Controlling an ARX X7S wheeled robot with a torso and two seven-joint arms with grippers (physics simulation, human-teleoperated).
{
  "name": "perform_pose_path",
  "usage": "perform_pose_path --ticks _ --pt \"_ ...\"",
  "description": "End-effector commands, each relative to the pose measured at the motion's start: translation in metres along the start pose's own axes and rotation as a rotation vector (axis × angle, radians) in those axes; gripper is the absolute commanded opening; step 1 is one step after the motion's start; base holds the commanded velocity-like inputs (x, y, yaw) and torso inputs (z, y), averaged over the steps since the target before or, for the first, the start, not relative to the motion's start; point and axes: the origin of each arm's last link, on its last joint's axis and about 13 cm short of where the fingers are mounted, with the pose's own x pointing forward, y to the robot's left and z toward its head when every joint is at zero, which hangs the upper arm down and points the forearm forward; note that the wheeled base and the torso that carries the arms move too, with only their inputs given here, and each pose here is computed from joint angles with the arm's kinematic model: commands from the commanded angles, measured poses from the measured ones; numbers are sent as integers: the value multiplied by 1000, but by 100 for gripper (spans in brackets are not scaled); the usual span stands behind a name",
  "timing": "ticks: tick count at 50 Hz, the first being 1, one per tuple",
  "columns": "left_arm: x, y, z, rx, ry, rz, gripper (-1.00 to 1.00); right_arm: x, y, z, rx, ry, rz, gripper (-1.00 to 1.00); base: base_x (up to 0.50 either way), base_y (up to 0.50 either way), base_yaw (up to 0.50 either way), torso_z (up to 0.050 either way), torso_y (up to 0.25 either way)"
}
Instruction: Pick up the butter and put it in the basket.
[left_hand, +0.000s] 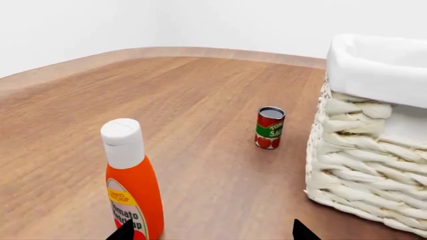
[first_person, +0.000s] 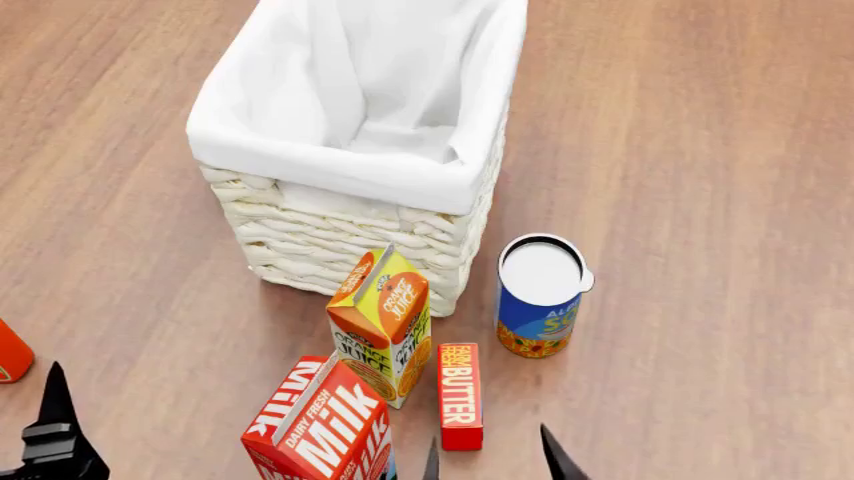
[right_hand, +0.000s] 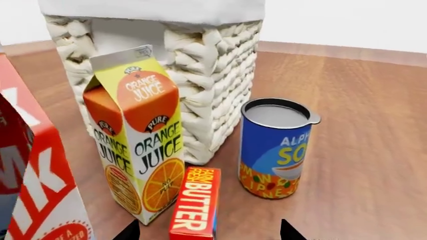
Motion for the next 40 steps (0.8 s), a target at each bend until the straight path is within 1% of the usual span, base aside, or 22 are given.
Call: perform_pose_path --ticks 1,11,18,28,30,34,40 --pt "-2 0 2 -5 0 -4 100 10 -1 7 16 43 2 100 0 0 0 0 0" --pt "-5 -2 2 -9 3 -5 100 15 0 13 -1 81 36 100 0 0 0 0 0" --pt "-7 -3 3 -10 5 -7 100 18 -1 14 -8 100 37 100 0 0 0 0 0" --pt "-8 -2 5 -17 0 -7 100 25 -1 12 11 141 37 100 0 0 0 0 0" --pt "-8 -2 7 -20 -1 -6 100 26 -2 9 32 145 39 100 0 0 0 0 0" --pt "-8 -1 8 -23 -1 -4 100 28 -2 7 42 162 39 100 0 0 0 0 0" --pt "-9 -1 9 -27 -2 -3 100 31 -4 8 45 193 40 100 0 0 0 0 0"
